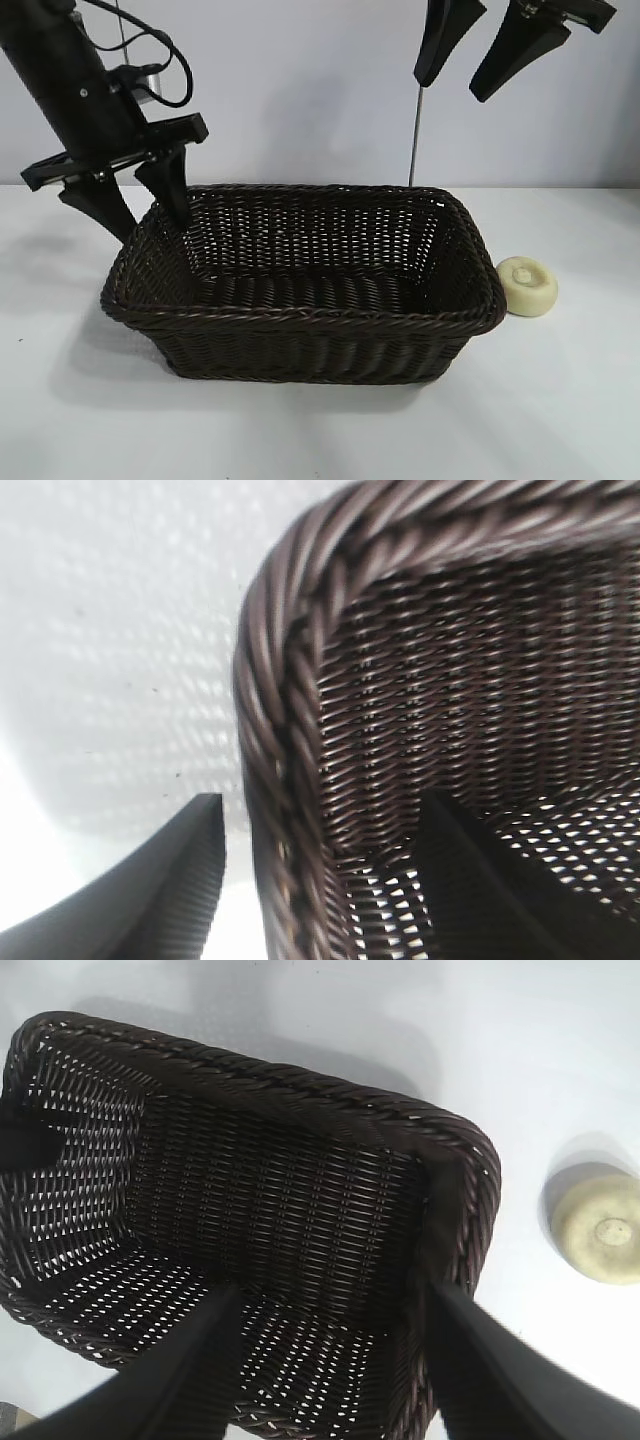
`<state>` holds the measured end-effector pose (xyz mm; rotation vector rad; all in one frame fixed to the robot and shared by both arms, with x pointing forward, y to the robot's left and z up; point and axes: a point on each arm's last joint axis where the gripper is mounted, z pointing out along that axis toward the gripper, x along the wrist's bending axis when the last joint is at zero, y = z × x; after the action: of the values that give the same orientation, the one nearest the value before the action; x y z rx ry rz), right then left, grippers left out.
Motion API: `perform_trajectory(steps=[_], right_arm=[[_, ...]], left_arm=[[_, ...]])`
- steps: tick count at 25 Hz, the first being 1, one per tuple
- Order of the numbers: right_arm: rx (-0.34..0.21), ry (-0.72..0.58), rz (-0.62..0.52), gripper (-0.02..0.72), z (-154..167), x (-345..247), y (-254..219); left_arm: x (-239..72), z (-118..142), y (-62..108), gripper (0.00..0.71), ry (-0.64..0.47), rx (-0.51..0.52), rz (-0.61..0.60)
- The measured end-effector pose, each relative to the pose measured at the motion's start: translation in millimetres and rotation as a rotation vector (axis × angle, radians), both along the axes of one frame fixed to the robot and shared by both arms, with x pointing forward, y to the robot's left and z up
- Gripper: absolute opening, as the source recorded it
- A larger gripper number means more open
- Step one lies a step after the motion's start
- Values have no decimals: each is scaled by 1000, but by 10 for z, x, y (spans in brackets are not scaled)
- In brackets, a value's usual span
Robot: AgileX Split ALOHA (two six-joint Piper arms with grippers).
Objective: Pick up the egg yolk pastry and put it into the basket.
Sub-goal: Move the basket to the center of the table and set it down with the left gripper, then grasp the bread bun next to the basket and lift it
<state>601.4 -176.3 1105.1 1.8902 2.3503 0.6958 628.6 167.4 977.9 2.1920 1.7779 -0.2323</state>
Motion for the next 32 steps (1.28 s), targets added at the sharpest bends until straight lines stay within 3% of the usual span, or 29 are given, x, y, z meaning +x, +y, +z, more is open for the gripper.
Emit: perform_trajectory(steps=[9,16,22,32], right_arm=[[2,0,0,403,0,0,2],[4,1,0,403,1,-1,3],[4,1,0,403,1,-1,3],[12,-19,-5,403,9,17,8]], left_arm=[[-214,693,102,424,-154,5,-14],[-497,1221,71,424,-214,-143,2],[-608,1291,13,424,-170,-245,12],[-633,1013,-22,424,-124,-304,78]])
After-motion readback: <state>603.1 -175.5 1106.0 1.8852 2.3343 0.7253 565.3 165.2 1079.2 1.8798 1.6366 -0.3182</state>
